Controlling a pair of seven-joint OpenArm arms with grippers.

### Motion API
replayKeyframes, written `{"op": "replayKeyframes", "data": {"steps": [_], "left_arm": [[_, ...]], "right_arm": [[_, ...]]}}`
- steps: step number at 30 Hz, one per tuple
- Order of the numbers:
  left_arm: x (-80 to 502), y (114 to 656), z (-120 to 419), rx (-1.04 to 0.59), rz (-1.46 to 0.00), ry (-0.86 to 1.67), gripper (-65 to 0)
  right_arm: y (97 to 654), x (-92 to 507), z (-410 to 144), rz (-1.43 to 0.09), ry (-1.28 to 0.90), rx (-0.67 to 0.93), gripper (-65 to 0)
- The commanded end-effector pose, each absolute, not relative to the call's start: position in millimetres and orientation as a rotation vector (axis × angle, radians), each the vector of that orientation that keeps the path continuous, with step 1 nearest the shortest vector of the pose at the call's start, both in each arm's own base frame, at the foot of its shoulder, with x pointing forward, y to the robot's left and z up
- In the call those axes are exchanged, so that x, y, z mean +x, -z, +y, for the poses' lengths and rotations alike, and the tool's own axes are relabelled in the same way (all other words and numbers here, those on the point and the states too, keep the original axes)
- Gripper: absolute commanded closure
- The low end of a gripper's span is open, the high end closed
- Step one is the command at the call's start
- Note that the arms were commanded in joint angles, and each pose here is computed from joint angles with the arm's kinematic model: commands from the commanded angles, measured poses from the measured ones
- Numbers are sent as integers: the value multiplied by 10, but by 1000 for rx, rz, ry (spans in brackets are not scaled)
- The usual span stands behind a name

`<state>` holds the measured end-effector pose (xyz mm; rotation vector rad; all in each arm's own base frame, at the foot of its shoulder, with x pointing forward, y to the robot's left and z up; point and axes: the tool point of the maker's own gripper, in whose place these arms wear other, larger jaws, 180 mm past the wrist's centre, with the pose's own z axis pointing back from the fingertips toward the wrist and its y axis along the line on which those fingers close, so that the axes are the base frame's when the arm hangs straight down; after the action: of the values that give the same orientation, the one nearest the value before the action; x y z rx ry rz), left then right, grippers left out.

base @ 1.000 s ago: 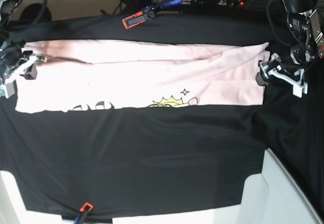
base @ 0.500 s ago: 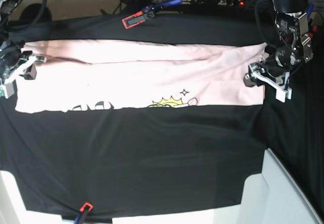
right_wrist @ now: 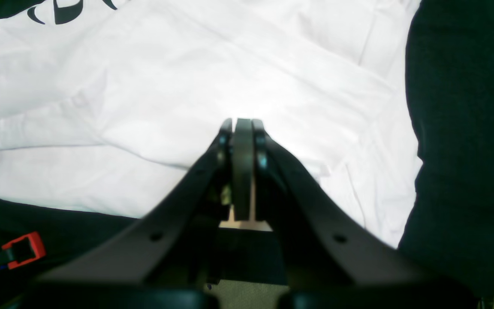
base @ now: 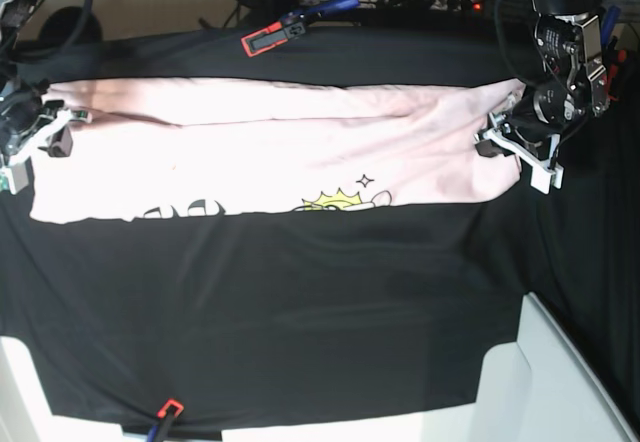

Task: Fold the T-shirt properly
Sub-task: 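Lift the strip end with the left gripper and fold it toward the right gripper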

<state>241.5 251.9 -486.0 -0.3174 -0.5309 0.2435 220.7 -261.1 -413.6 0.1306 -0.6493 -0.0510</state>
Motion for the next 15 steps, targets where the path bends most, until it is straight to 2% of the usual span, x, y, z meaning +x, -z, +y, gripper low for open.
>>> {"op": "replayKeyframes", "data": {"steps": [1,7,15], "left_arm": [[2520,4738,2591,-309,-567,-227,0],[2600,4247,2848,-235,-700,-204,0],[2636,3867,2636,-225,-697,-108,0]], "right_arm": [[4038,2280,-2641,-687,39,127,-3],[4038,2280,-2641,-687,39,127,-3],[4074,2270,-2551,-687,53,150,-3]]}}
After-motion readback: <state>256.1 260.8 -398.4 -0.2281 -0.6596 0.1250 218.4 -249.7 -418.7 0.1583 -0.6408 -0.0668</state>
